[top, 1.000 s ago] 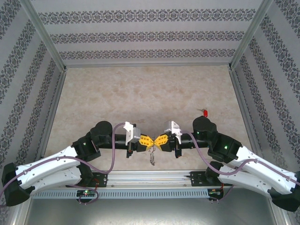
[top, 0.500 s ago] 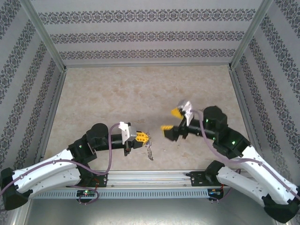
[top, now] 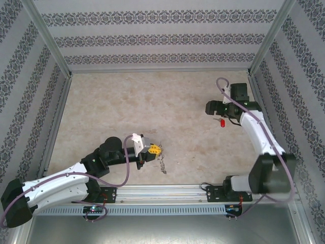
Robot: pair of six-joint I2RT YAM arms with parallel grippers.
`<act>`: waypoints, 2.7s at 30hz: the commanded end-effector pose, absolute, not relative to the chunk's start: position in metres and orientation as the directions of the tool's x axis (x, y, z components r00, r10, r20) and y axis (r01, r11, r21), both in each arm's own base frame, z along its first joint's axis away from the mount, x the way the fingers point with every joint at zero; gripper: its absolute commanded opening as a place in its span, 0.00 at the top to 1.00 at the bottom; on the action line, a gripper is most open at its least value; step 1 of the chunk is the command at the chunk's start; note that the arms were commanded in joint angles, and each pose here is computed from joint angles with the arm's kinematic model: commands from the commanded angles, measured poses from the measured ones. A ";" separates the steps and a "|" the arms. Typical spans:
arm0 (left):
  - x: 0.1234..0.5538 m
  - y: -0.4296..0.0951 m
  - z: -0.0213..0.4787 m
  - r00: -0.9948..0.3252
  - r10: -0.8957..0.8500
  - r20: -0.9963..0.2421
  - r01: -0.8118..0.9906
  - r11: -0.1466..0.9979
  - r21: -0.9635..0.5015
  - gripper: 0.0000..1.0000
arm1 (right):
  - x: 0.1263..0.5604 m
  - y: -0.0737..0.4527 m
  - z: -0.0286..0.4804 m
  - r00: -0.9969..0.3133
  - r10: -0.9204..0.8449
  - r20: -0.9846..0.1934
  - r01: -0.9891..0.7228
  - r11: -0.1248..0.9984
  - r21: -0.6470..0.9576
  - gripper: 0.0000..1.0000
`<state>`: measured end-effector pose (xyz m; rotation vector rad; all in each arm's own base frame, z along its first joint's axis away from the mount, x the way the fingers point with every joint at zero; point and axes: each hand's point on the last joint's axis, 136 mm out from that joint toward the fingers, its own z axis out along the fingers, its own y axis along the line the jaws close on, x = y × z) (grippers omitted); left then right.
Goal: Put the keys on the keyring
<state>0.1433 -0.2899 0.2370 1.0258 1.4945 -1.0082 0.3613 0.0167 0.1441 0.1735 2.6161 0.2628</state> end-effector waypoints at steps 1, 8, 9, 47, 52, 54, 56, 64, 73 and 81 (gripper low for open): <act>0.141 -0.291 0.262 -0.066 -0.007 -0.998 0.965 0.254 -0.065 1.00 | 0.371 0.000 0.130 -0.898 0.177 -0.404 0.111 0.977 0.183 0.10; 0.141 -0.299 0.253 -0.085 -0.004 -0.996 0.974 0.209 -0.084 1.00 | 0.414 -0.018 0.088 -0.931 0.247 -0.270 0.202 0.962 0.184 0.14; 0.140 -0.299 0.253 -0.086 -0.004 -0.996 0.976 0.201 -0.085 1.00 | 0.417 -0.020 0.084 -0.931 0.264 -0.254 0.220 0.957 0.186 0.15; 0.145 -0.286 0.268 -0.095 -0.118 -0.988 0.981 0.159 -0.113 1.00 | 0.400 -0.019 0.021 -0.873 0.478 -0.095 0.431 0.848 0.308 0.42; 0.145 -0.285 0.268 -0.092 -0.122 -0.988 0.981 0.160 -0.111 1.00 | 0.397 -0.019 0.021 -0.877 0.471 -0.094 0.427 0.853 0.300 0.50; 0.145 -0.285 0.268 -0.092 -0.123 -0.988 0.981 0.158 -0.111 1.00 | 0.396 -0.019 0.020 -0.878 0.469 -0.095 0.425 0.855 0.296 0.53; 0.144 -0.285 0.268 -0.093 -0.124 -0.988 0.981 0.157 -0.112 1.00 | 0.394 -0.020 0.018 -0.879 0.468 -0.095 0.426 0.858 0.289 0.55; 0.143 -0.284 0.270 -0.098 -0.134 -0.986 0.981 0.152 -0.118 1.00 | 0.393 -0.020 0.018 -0.878 0.468 -0.105 0.426 0.861 0.276 0.73; 0.143 -0.283 0.270 -0.098 -0.140 -0.985 0.980 0.158 -0.120 1.00 | 0.392 -0.020 0.018 -0.877 0.465 -0.116 0.423 0.865 0.269 0.91; 0.145 -0.282 0.268 -0.098 -0.134 -0.986 0.977 0.174 -0.120 1.00 | 0.386 -0.017 0.024 -0.888 0.436 -0.147 0.388 0.882 0.268 1.00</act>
